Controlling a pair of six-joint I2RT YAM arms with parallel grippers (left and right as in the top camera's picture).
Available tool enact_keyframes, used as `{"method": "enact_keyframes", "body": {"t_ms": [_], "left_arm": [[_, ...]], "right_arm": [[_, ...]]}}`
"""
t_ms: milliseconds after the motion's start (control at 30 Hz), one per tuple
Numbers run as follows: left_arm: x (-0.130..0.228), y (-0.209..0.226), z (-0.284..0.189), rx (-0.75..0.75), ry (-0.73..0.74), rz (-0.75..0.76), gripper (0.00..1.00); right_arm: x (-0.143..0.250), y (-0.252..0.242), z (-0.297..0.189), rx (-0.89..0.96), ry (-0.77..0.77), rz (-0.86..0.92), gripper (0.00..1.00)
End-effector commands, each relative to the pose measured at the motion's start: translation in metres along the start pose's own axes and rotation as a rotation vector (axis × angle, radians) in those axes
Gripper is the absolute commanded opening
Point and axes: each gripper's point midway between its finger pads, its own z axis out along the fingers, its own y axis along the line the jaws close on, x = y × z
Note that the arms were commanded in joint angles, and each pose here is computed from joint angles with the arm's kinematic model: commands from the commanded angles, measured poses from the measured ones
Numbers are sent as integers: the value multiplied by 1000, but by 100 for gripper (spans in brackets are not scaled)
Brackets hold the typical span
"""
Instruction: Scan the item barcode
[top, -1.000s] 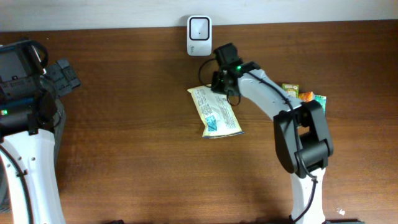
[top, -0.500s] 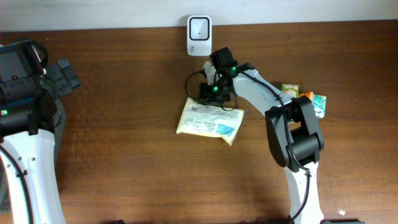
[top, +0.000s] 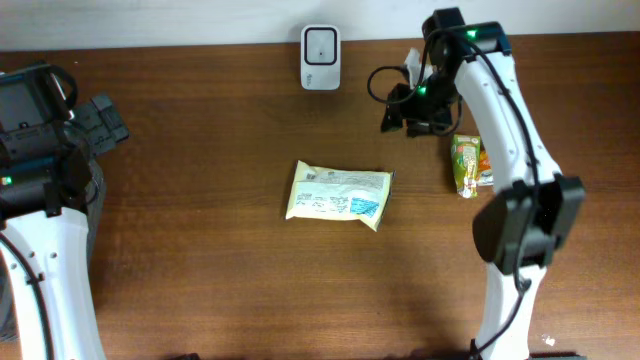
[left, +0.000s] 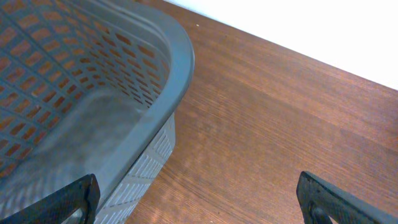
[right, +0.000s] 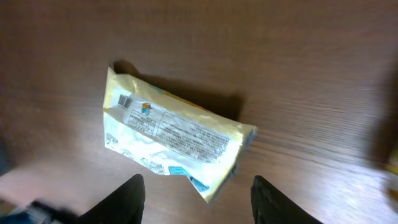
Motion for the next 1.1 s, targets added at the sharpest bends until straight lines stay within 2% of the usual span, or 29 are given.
{"method": "enact_keyframes", "body": {"t_ms": [0,100,133,200,267,333,433,533,733,867,900,933,967,1000,1033,1067], "left_arm": [[-5,0,-6,0,-21,3,99],[-5,0,-6,0,-21,3,99],[-5,0,-6,0,-21,3,99],[-5,0,-6,0,-21,3,99],[-5,0,-6,0,-21,3,99],[-5,0,-6,0,-21,3,99],[-5,0,-6,0,-21,3,99],[-5,0,-6,0,-21,3,99],[-5,0,-6,0,-21,3,99],[-5,0,-6,0,-21,3,99],[-5,0,-6,0,-21,3,99],[-5,0,-6,0,-21,3,99],[-5,0,-6,0,-21,3,99],[-5,0,-6,0,-21,3,99],[-5,0,-6,0,-21,3,99],[-5,0,-6,0,-21,3,99]], "right_arm": [[10,10,-54,77,-132,-12,54],[30,-7,-16,99,-11,38,55],[42,-14,14,76,55,60,56],[56,-24,55,50,110,100,70],[68,-28,76,-2,149,124,89],[81,-29,95,-70,184,150,96],[93,-12,133,-269,183,172,96],[108,-22,154,-265,187,207,95],[100,-22,156,-268,155,196,95],[104,-18,182,-262,189,202,95],[102,-15,190,-263,185,213,92],[100,-12,199,-264,182,226,81],[100,-11,203,-260,181,235,68],[99,-10,205,-250,178,247,46],[98,-10,205,-250,171,241,29],[97,-9,205,-252,166,239,23]]}}
